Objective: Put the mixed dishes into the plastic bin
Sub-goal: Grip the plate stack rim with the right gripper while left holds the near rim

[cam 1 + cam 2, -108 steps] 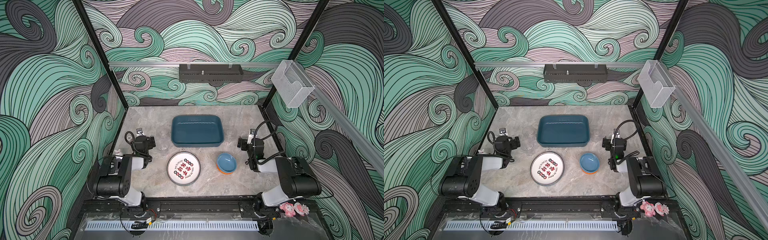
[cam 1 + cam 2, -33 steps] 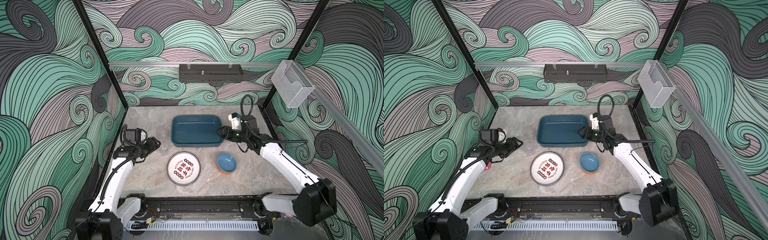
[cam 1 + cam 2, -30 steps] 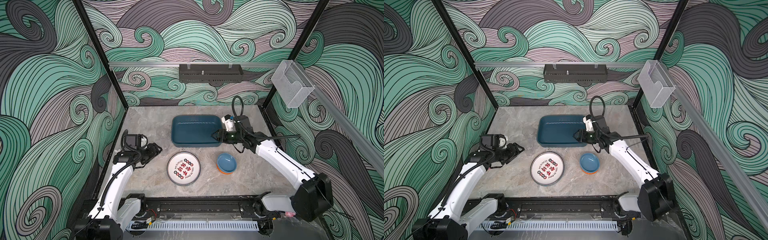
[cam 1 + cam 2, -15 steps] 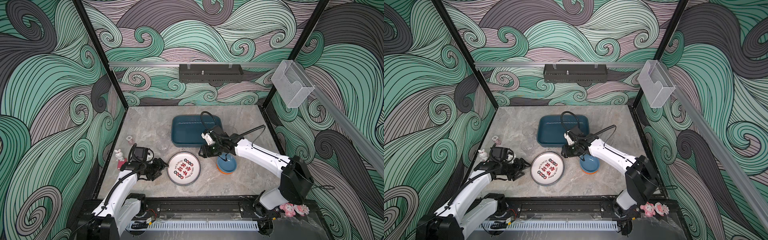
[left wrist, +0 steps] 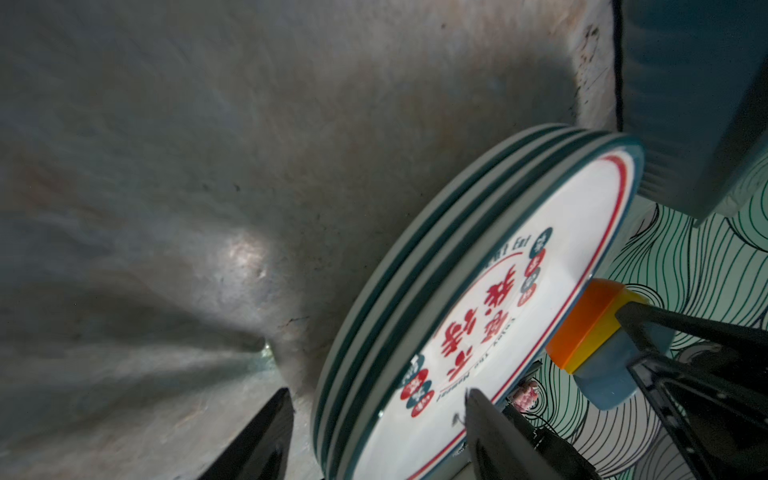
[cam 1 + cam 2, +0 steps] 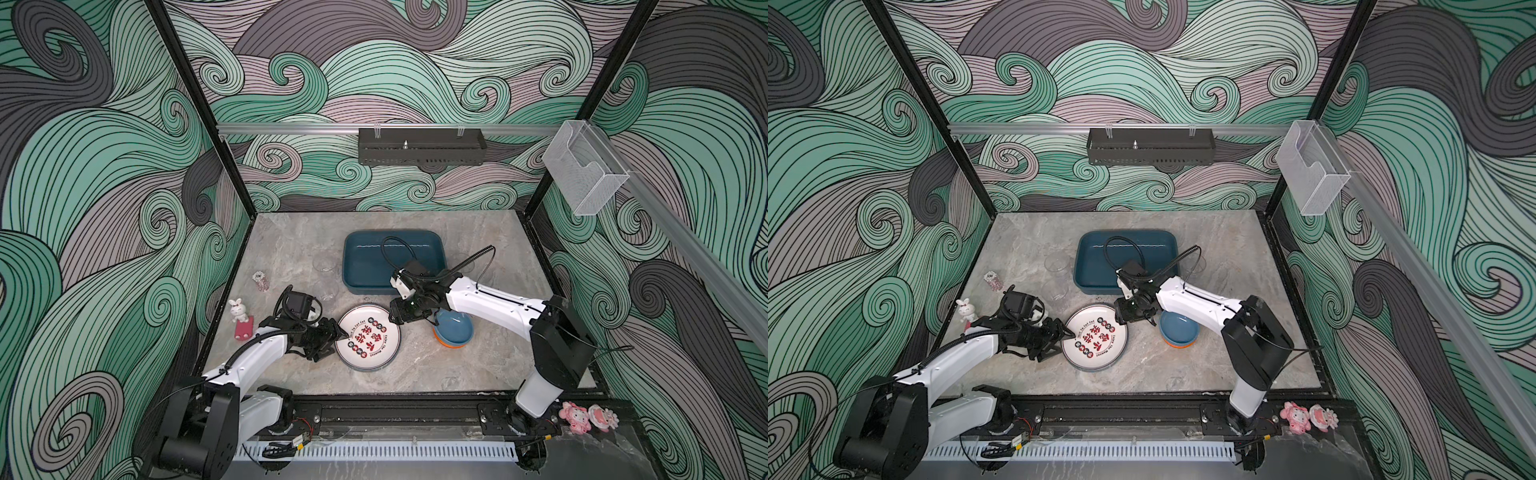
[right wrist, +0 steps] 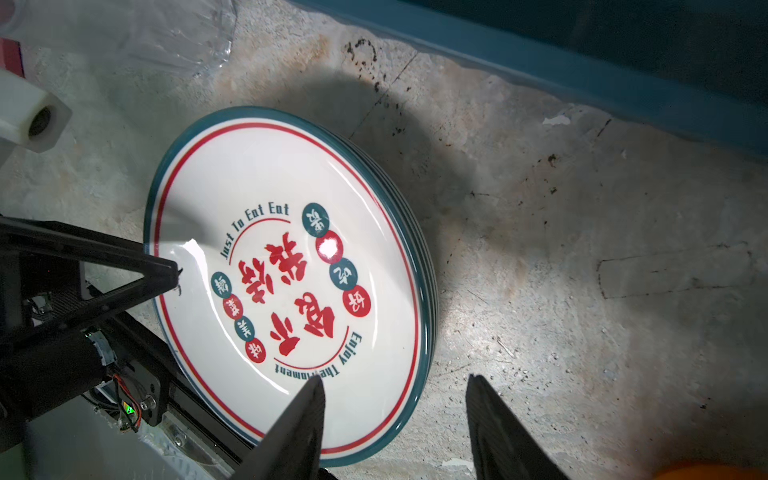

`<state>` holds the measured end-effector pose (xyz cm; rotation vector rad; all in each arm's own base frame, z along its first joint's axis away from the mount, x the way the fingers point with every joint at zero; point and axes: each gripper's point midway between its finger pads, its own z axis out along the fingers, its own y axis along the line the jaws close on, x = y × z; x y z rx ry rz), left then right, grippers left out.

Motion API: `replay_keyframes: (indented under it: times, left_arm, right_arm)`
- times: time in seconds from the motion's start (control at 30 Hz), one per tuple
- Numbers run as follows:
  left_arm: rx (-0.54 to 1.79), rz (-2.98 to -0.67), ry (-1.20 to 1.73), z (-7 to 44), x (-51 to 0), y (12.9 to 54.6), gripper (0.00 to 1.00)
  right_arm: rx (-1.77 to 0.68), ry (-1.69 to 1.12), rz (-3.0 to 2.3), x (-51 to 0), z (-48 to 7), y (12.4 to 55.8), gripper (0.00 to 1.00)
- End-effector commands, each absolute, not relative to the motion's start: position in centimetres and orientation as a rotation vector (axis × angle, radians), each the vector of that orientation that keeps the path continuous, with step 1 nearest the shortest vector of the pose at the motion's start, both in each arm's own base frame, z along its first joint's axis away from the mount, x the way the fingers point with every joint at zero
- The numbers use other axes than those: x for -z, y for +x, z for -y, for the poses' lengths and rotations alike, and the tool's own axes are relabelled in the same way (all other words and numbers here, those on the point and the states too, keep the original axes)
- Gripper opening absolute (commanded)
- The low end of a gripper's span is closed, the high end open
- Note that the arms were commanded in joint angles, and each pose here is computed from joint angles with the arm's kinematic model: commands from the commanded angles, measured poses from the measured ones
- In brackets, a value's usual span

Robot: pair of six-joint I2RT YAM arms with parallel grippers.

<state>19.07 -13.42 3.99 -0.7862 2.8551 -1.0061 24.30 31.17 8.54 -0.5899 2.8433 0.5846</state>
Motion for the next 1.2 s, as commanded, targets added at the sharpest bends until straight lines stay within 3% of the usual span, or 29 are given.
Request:
replay_keyframes:
  times: [0.0,0.33,1.17]
  left_arm:
    - [1.035,-2.841,-0.739,14.1,-4.7,20.0,0.67]
    - [1.031,-2.850,-0.724,14.3,-4.6,19.9,0.60]
    - [1.022,-2.838,-0.709,14.0,-5.7,19.1,0.54]
  right_arm:
    - [-0.554,-0.616,-2.854,-8.3,-31.5,24.3,0.56]
    - [-0.527,-0.665,-2.883,-7.1,-32.4,23.7,0.53]
    - [-0.488,-0.710,-2.907,-6.0,-33.2,23.4,0.51]
